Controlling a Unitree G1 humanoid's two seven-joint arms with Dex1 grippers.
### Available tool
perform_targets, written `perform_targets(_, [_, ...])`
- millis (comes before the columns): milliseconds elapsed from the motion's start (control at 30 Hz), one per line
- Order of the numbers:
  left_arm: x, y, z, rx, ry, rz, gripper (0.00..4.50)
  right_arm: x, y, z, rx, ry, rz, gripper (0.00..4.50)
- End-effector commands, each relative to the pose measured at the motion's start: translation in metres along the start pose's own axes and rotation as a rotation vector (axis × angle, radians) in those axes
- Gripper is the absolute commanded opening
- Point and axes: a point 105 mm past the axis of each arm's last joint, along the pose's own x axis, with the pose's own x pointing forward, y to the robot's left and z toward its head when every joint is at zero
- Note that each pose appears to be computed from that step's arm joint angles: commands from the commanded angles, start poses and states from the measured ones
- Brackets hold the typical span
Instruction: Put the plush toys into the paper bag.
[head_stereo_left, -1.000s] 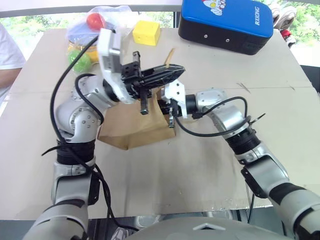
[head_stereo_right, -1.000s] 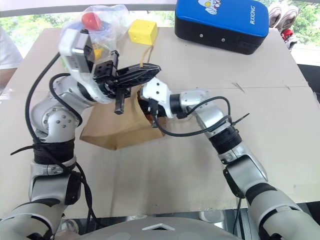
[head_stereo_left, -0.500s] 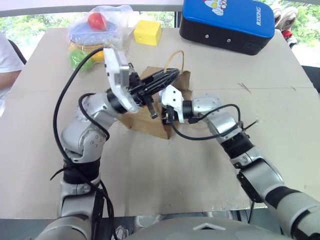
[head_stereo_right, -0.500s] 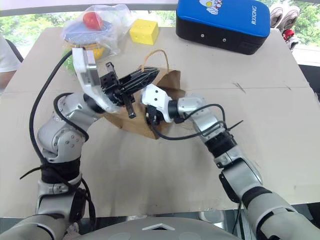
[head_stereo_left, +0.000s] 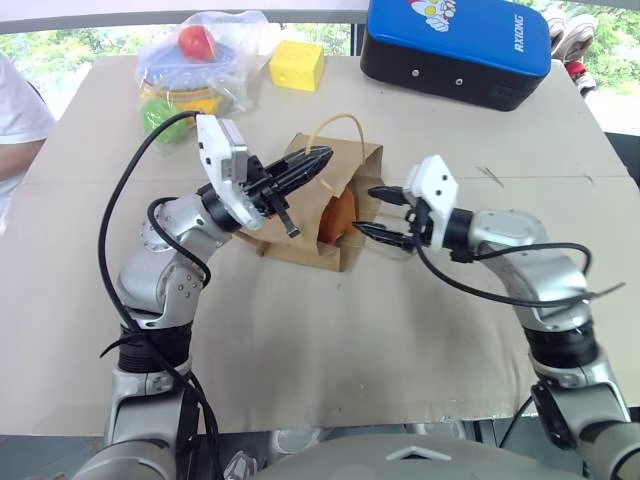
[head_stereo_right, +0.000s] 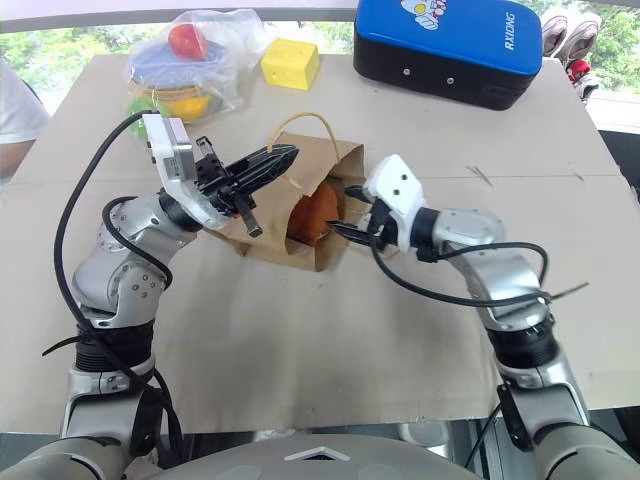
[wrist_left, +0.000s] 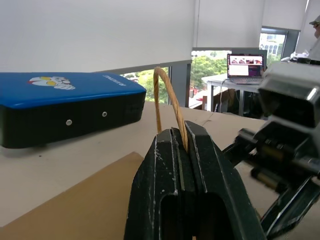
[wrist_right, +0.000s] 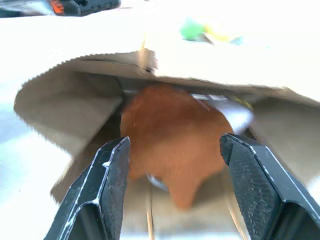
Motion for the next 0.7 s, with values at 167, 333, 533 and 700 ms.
perform_targets(167, [0.002,0.01,0.015,0.079,-0.053,0.012,0.0,-0.046,-0.02,-0.041,0.24,0.191,-0.309,2.77])
perform_targets(333, [0.001,0.012,0.015,0.089,-0.055,0.021,0.0,-0.05,-0.015,-0.066,0.431,0.25,-0.35,2.77])
perform_targets(533, [0.003,0.011,0.018,0.094,-0.06,0.021,0.0,-0.04,-0.013,-0.075,0.502,0.252,-0.342,1.59])
perform_targets(700, [0.006,0.012,0.024,0.07,-0.117,0.032,0.0,-0.037,-0.006,-0.032,0.596,0.002,-0.203,0.06])
